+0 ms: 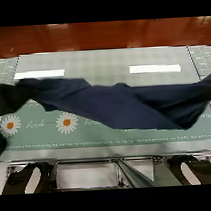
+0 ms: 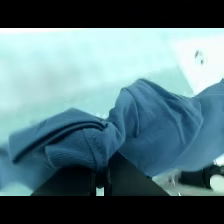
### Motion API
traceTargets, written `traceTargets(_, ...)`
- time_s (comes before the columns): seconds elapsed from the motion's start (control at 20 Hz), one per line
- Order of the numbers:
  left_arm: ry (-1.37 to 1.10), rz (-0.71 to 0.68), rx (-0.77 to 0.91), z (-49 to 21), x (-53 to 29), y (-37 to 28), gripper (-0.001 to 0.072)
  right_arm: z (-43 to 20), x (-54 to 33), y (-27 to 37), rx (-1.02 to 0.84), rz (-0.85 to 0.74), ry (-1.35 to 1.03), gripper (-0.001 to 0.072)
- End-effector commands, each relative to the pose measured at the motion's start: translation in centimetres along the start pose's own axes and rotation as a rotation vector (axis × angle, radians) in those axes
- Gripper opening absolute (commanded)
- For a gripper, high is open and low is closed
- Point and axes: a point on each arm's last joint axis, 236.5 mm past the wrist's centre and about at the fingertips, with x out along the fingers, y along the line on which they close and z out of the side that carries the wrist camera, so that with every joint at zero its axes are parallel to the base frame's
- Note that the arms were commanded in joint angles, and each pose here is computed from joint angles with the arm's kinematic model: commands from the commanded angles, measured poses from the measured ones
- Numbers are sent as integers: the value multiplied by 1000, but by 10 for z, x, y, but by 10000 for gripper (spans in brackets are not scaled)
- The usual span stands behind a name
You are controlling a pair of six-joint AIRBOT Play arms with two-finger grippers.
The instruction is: Fold the shirts.
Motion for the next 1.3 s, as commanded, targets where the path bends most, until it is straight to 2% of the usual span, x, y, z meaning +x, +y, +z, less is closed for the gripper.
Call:
traceTargets(0.0, 88, 37, -212, -59, 65, 81, 23, -18, 103, -18, 115, 79, 109, 24)
traceTargets(0.2, 45, 209, -402, -72, 118, 188, 23, -7, 205, -56, 223, 65, 201, 25)
traceTargets(0.4, 70, 153, -539, -57, 166, 227, 33, 3, 284, -86, 324, 49, 262, 25)
traceTargets(0.45, 86, 144, -559, -56, 177, 232, 105, 3, 299, -88, 352, 61, 278, 25)
traceTargets(0.5, 112, 135, -566, -56, 187, 235, 285, 5, 310, -89, 370, 69, 292, 25)
traceTargets(0.55, 153, 108, -572, -60, 195, 231, 500, 8, 316, -91, 372, 68, 296, 33)
traceTargets(0.65, 247, 66, -513, -58, 195, 228, 506, 28, 314, -99, 419, 67, 268, 413)
traceTargets(0.8, 256, 102, -510, -13, 147, 241, 505, 68, 257, -127, 424, 91, 251, 415)
traceTargets(0.9, 120, 149, -509, 32, 100, 252, 505, 83, 205, -161, 438, 56, 191, 414)
traceTargets(1.0, 12, 201, -515, 48, 65, 256, 505, 71, 166, -196, 471, -24, 134, 409)
traceTargets(1.1, 66, 175, -555, 18, 72, 244, 505, 33, 165, -211, 535, -62, 118, 408)
traceTargets(1.25, 275, 108, -636, -62, 119, 225, 505, -43, 204, -190, 613, 2, 165, 408)
